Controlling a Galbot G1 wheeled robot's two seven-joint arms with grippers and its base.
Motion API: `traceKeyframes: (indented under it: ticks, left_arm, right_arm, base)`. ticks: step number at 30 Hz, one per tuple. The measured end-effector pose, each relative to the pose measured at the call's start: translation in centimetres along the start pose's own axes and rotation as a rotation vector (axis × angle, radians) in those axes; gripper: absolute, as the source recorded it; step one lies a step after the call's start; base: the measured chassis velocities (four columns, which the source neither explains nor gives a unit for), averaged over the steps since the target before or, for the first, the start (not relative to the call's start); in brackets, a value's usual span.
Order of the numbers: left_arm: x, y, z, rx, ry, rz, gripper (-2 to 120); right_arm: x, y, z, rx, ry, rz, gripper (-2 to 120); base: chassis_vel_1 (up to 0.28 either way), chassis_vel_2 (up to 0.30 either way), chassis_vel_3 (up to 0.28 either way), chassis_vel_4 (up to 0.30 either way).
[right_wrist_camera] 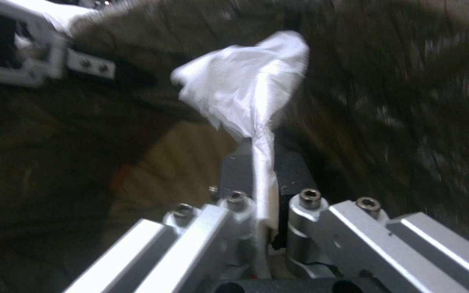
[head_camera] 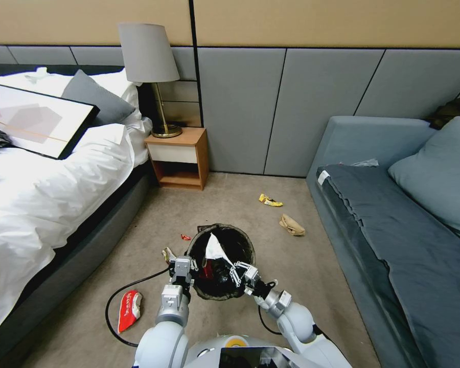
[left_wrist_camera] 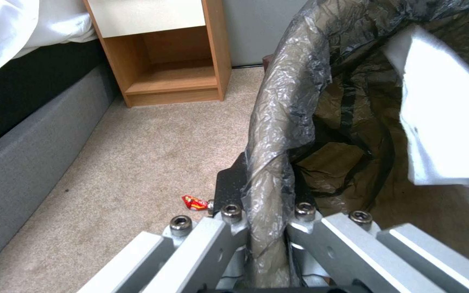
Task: Pick up the trash bin, then pick up the garbage from the floor and place it into the trash bin.
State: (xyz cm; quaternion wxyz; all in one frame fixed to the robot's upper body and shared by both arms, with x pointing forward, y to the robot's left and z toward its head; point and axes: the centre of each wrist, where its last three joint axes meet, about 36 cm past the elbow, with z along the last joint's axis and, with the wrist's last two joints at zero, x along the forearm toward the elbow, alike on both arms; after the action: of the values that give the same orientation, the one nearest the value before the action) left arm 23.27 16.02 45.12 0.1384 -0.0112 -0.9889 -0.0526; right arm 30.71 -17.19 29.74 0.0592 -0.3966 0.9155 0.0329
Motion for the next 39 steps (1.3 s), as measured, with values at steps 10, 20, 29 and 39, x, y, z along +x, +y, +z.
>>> traceKeyframes:
  ticks: [10,20,29,39]
  left_arm:
    - [0.0,0.0,0.0,0.001,0.0,-0.001,0]
    - [0.0,-0.1,0.0,0.001,-0.001,-0.001,0]
    - [0.0,-0.1,0.0,0.0,-0.003,0.0,0]
    - [0.0,-0.1,-0.1,-0.001,-0.004,0.004,0]
  right_arm:
    - [0.2,0.0,0.2,0.002,0.005,0.012,45]
    - [0.4,-0.1,-0.1,0.009,0.0,0.027,81]
    - [0.9,0.0,-0.7,0.017,-0.005,0.027,100]
    - [1.3,-0.3,-1.5,0.032,-0.015,0.029,100]
  base:
    - [0.0,0.0,0.0,0.0]
    - [0.0,0.0,0.0,0.0]
    - [0.0,0.0,0.0,0.0]
    - [0.0,0.0,0.0,0.0]
